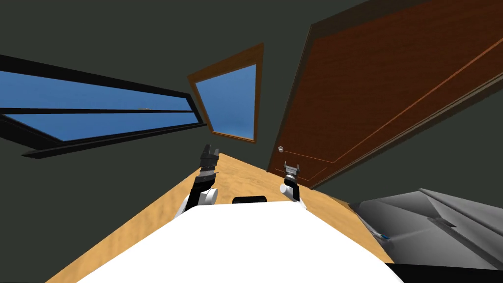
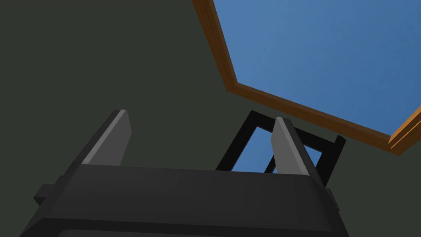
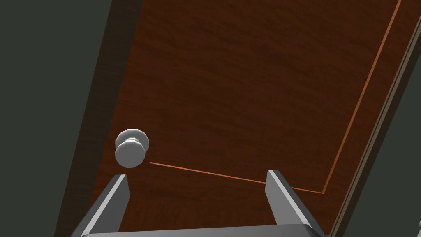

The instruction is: Pull the door open

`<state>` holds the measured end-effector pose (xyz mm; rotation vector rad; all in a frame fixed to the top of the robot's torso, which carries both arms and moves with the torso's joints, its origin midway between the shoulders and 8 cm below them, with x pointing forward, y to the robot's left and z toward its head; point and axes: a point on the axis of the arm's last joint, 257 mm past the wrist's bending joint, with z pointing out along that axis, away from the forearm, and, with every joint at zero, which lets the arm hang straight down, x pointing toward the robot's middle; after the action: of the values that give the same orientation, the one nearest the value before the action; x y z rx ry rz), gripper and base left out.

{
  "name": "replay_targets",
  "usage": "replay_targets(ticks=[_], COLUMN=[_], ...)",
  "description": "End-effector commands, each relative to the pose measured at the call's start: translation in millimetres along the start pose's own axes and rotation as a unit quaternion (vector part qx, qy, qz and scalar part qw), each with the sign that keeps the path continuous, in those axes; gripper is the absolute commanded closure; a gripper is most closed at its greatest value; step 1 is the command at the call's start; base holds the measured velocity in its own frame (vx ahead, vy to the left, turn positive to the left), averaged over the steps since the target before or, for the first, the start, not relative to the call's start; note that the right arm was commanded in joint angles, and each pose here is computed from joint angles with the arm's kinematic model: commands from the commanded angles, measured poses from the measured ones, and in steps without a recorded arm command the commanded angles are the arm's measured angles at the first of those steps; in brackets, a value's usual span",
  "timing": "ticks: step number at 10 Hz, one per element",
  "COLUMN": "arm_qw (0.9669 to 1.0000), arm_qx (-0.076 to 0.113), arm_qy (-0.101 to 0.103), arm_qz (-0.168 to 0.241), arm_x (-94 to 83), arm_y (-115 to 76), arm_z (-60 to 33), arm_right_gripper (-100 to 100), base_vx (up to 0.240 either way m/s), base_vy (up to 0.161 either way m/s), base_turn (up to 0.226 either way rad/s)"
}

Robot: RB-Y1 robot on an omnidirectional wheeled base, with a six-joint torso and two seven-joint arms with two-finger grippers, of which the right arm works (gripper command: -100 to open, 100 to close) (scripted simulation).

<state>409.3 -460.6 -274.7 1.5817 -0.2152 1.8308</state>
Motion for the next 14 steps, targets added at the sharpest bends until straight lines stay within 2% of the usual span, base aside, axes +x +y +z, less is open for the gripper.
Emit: replay_targets(ticks=[1, 3, 6, 7, 9, 11, 14], arm_qw=[0.9998, 0.9984, 0.9960, 0.9940, 0.9917, 0.9869, 0.9830], arm_qx=[-0.007, -0.018, -0.032, -0.040, -0.049, -0.065, -0.077], arm_qy=[-0.013, -0.036, -0.058, -0.070, -0.082, -0.102, -0.115], arm_qz=[0.015, 0.039, 0.061, 0.074, 0.086, 0.107, 0.120], arm_x=[-12.7, -34.0, -54.2, -65.6, -76.7, -95.6, -107.7], arm_y=[3.7, 9.0, 14.5, 17.8, 21.2, 27.3, 31.5], arm_z=[-2.6, -6.6, -11.5, -14.9, -18.6, -26.0, -31.5], arm_right_gripper=[-100, -100, -100, -100, -100, -100, -100], base_vx=[0.037, 0.045, 0.041, 0.040, 0.026, 0.025, 0.017], base_vy=[-0.083, -0.101, -0.112, -0.118, -0.107, -0.128, -0.093], base_turn=[0.218, 0.270, 0.208, 0.328, 0.219, 0.309, 0.146])
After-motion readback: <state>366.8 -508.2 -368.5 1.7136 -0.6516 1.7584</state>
